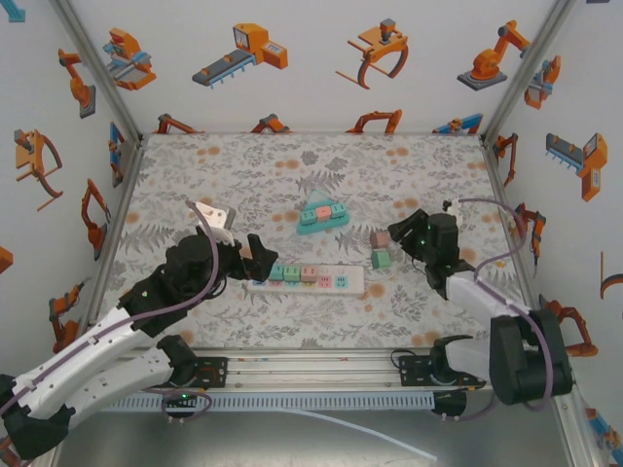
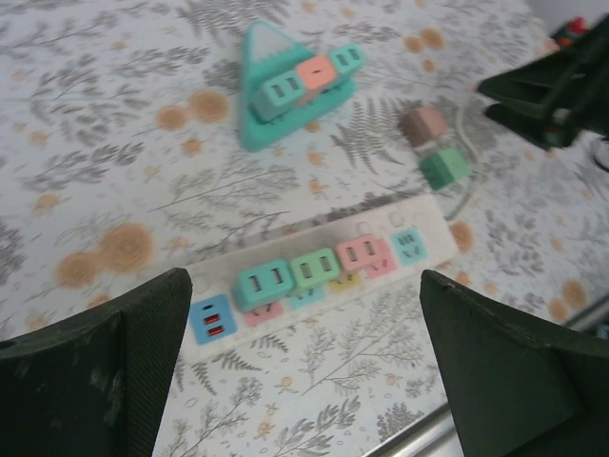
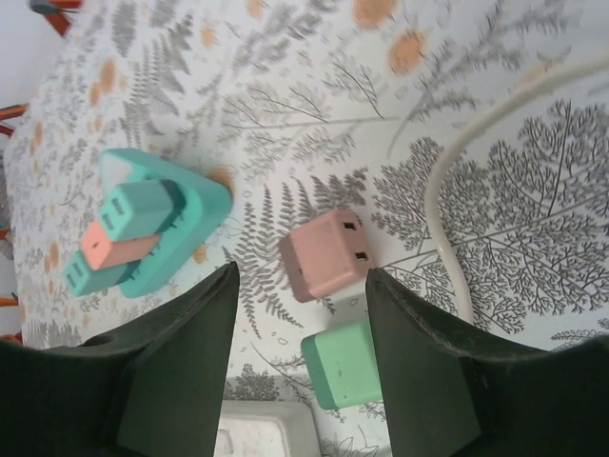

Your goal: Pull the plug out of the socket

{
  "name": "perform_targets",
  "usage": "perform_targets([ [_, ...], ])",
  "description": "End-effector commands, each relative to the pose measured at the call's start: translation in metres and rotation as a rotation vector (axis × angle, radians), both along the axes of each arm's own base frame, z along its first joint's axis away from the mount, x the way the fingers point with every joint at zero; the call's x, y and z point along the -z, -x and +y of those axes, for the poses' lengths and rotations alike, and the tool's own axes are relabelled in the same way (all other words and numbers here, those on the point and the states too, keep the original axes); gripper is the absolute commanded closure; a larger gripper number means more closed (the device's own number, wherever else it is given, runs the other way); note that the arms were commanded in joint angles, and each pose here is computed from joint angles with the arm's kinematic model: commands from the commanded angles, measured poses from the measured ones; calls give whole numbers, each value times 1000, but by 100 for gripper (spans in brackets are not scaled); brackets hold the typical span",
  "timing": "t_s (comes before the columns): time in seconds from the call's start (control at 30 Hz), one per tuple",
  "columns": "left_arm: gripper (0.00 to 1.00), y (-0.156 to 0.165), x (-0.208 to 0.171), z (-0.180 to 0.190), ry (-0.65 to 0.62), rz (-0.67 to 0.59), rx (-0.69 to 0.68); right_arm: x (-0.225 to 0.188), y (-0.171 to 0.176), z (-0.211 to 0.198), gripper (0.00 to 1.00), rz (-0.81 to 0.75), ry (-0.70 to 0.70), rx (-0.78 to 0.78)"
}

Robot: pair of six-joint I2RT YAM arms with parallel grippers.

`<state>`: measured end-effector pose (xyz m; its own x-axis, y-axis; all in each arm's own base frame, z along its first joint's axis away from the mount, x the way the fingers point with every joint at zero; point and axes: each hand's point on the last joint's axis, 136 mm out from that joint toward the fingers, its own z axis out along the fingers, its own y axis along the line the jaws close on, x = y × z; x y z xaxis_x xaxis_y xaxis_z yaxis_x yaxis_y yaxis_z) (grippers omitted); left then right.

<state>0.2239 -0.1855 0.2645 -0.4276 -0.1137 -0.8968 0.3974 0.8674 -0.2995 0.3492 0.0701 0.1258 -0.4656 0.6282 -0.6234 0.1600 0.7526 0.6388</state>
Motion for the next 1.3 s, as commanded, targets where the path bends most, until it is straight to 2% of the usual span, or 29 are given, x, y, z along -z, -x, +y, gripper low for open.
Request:
perform_targets([
  [0.0,3,-11,24,46,-58,54,-251,-36,6,14,47,-164,155,-135],
  [0.13,3,-16,36,58,-45,94,-309,-83,21,55,47,-372,257,-364],
  [0.27,3,-20,51,64,-34,145,-336,-108,56,118,47,-608,434,-679],
  [0.4,3,-25,67,68,-37,210,-370,-104,102,178,47,-768,587,-1026],
  [0.5,3,-27,77,67,-38,253,-371,-92,130,212,46,-813,621,-1249],
  [0.63,3,-28,92,66,-48,305,-372,-69,153,243,43,-819,697,-1468],
  [0.83,0,-28,108,63,-66,356,-353,-42,151,268,43,-785,756,-1593],
  [1.27,10,-24,154,58,-99,501,-349,2,134,290,45,-684,741,-1638],
])
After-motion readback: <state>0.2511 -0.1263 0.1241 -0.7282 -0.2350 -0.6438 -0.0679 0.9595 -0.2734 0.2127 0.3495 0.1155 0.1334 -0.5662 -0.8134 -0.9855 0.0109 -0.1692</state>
